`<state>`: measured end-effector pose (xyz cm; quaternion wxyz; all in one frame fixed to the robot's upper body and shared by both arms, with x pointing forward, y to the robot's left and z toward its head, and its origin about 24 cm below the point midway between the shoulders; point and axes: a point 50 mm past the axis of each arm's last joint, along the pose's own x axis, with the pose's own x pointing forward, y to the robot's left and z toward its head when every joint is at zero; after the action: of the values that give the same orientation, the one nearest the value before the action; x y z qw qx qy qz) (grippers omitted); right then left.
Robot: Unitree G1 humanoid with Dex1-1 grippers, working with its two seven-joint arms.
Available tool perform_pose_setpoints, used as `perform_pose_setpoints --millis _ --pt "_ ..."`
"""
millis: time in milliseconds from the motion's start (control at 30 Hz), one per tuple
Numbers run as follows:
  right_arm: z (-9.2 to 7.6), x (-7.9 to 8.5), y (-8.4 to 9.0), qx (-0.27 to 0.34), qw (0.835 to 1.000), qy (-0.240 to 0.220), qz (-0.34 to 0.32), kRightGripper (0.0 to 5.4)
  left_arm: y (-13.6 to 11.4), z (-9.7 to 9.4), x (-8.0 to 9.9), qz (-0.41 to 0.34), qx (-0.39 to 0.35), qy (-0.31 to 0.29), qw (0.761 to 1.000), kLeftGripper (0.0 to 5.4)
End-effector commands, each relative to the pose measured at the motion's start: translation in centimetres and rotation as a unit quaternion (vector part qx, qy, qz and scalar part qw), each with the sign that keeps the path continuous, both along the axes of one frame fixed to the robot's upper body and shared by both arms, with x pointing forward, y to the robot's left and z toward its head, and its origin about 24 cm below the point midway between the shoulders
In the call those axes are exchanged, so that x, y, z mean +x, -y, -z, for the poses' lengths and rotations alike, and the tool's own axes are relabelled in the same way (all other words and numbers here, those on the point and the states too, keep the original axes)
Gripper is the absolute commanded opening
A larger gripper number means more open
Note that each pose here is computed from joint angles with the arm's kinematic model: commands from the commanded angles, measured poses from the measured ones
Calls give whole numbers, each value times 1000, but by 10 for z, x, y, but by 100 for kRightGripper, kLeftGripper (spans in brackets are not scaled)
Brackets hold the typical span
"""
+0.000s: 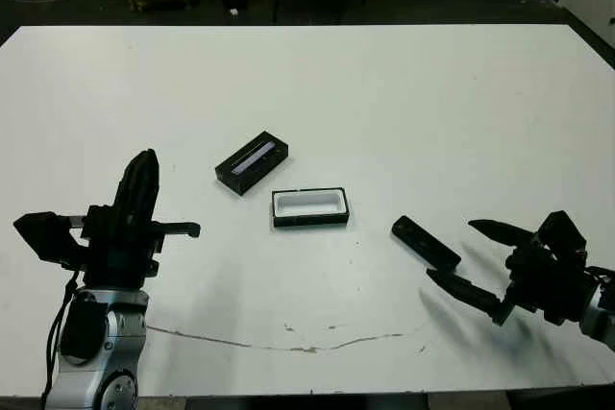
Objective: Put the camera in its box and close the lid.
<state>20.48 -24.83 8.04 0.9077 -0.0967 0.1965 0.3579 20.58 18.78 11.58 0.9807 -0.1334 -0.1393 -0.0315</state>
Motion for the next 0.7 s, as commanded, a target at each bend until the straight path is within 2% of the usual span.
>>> perform_pose_setpoints --millis 33,267,700 --pt "9 -2 0 3 1000 -13 2 539 -2 6 0 -1 3 -19 1000 0" --pt "19 -2 -3 11 1000 -4 0 539 -2 5 0 0 4 -18 1000 0" --pt "24 -3 -9 2 1000 -12 5 539 -2 8 -1 1 5 -15 1000 0"
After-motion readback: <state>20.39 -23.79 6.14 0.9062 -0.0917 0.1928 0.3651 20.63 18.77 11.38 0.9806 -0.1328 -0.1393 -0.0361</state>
